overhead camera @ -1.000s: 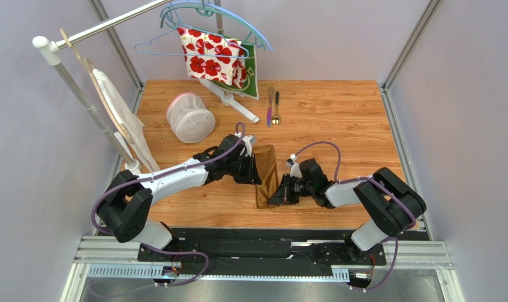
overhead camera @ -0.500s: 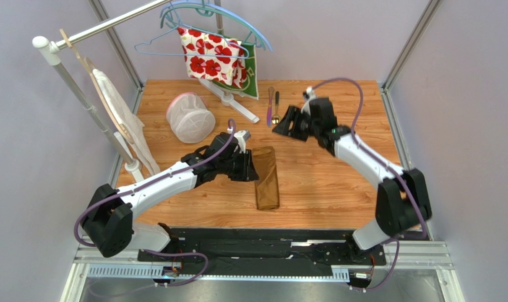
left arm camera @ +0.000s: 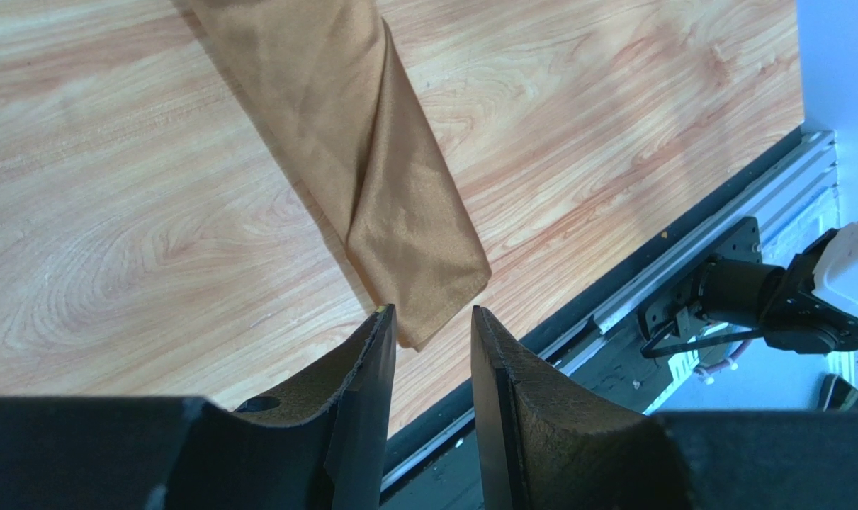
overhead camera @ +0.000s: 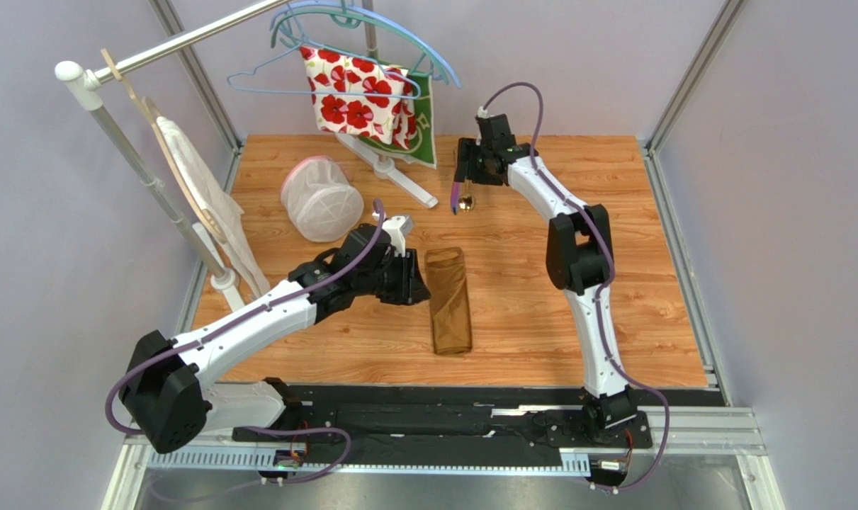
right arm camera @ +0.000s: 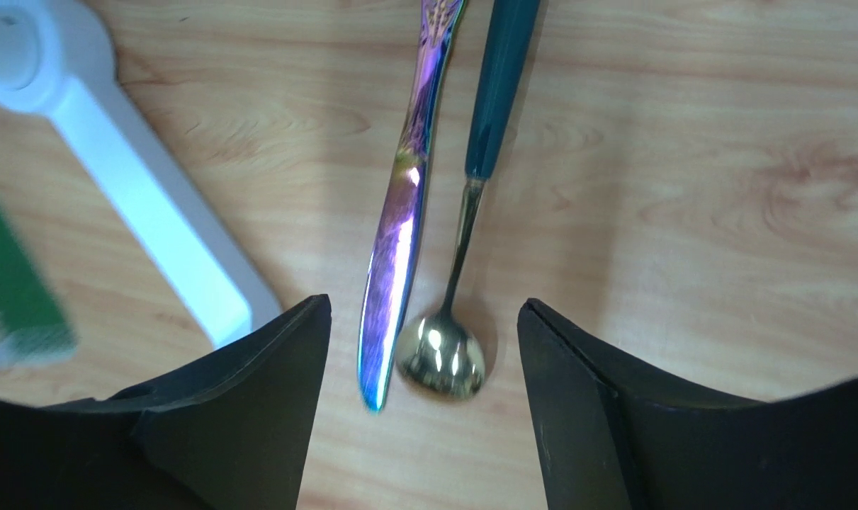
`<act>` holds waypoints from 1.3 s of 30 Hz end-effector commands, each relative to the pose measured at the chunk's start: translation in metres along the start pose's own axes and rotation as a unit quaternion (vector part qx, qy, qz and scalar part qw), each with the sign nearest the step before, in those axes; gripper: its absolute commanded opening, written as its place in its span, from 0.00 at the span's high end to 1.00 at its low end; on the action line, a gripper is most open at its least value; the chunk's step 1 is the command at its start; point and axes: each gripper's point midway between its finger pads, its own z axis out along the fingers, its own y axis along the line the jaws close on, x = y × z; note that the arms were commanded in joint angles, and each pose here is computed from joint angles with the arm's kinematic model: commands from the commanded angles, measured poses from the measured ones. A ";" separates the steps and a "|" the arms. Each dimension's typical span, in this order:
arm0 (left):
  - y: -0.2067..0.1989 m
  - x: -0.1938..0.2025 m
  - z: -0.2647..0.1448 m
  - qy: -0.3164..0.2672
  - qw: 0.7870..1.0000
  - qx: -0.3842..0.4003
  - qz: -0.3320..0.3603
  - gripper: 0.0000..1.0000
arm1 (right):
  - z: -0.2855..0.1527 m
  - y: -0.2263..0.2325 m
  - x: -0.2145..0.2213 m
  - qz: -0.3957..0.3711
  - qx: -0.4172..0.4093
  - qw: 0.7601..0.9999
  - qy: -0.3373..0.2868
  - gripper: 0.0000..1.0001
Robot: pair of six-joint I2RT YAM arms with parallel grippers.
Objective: Fold the napkin into a case and place the utensils inside
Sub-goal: Pick up the spoon from the corner of the board, then pass from the right arm to the left
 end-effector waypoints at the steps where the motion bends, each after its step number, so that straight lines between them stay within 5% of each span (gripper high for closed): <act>1: 0.002 0.002 -0.001 -0.006 1.000 0.003 0.009 0.59 | 0.015 -0.001 -0.024 -0.032 0.019 0.999 -0.025 0.32; 7: 0.002 -0.003 -0.002 -0.016 1.000 0.000 0.008 0.60 | 0.047 -0.025 0.037 -0.032 0.086 0.994 0.056 0.46; 14: -0.003 -0.008 -0.007 -0.019 1.000 0.004 0.010 0.61 | 0.040 -0.066 0.119 -0.036 0.162 0.970 0.179 0.81; 18: -0.008 -0.013 -0.010 -0.016 1.000 0.006 0.014 0.61 | 0.024 -0.065 0.089 -0.014 0.132 0.983 0.128 1.00; 22: -0.024 -0.021 -0.007 -0.004 0.999 0.046 -0.006 0.60 | -0.007 -0.046 0.023 -0.010 0.036 0.997 0.062 1.00; 24: -0.035 -0.031 -0.004 0.002 0.996 0.083 -0.021 0.58 | -0.021 -0.046 0.023 -0.014 0.017 0.998 0.062 1.00; 26: -0.054 -0.044 -0.005 0.009 0.989 0.142 -0.032 0.48 | -0.053 -0.025 0.000 -0.020 -0.042 0.999 0.023 1.00; 33: -0.064 -0.097 -0.007 -0.001 0.986 0.169 0.002 0.46 | -0.149 0.011 0.069 0.033 -0.158 0.985 0.060 1.00; 34: -0.062 -0.101 -0.009 -0.008 0.987 0.160 0.033 0.47 | -0.160 0.020 0.113 0.072 -0.198 0.971 0.116 1.00; 39: -0.063 -0.102 -0.031 -0.038 0.976 0.155 0.150 0.49 | -0.230 0.055 0.181 0.134 -0.317 0.918 0.197 1.00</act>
